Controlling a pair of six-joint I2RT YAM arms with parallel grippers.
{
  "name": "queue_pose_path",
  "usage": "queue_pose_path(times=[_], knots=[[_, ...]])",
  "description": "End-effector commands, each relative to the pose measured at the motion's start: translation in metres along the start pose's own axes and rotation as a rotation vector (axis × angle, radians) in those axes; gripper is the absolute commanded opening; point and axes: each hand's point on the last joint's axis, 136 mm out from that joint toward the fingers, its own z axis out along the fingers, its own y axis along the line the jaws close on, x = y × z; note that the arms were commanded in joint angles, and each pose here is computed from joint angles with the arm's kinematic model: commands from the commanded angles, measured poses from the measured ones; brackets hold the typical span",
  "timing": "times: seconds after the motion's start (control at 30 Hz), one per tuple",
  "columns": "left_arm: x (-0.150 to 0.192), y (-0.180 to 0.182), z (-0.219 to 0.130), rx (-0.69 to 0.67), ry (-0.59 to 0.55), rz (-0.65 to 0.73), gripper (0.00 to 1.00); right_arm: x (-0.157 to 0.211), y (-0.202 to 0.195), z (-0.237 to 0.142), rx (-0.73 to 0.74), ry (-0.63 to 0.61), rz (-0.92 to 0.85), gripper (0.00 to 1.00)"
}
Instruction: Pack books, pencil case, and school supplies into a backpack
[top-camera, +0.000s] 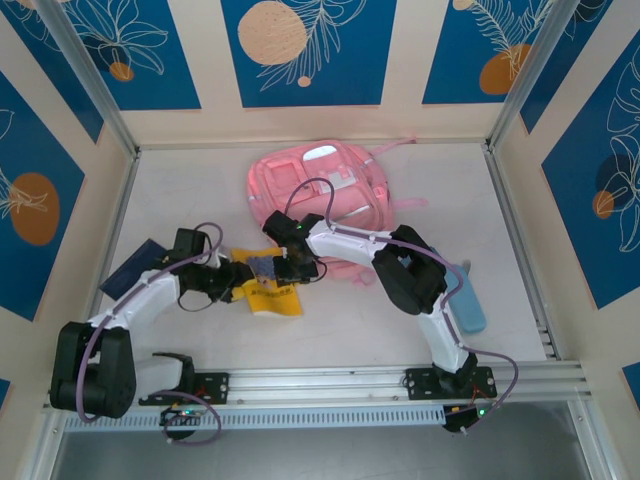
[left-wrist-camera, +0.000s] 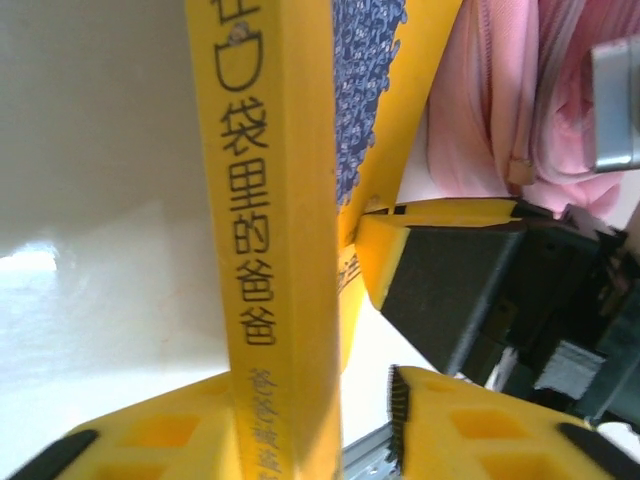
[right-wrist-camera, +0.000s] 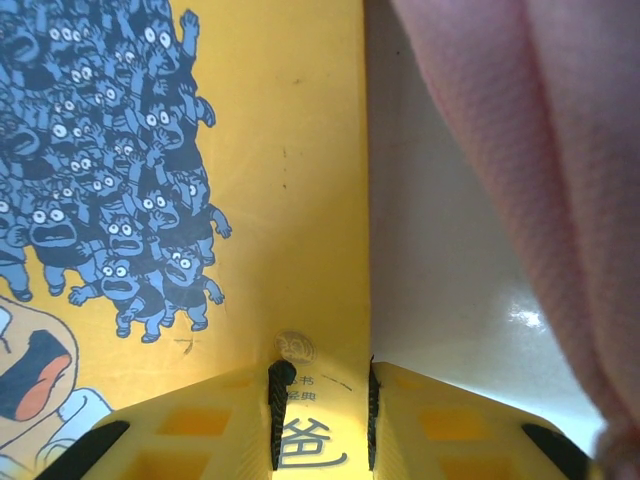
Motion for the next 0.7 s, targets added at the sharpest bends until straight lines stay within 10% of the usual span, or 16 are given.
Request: queue_pose_path(times=[0.0,0.17,0.67], knots=[[-0.004,-0.012,-0.001,0.033,-0.011,0.071,0.28,0.041,-0.026,0.028,0.101,0.152,0.029,0.31],[-0.008,-0.011,-0.008,-0.020,-0.043,0.098,0.00,0.028,0.009,-0.026,-0.048,0.052,-0.016,0.40],[-0.037,-0.133,-0.110,0.267,-0.390,0.160,0.00,-0.001,0.009,-0.206,-0.740,-0.392,0.198,0.83]])
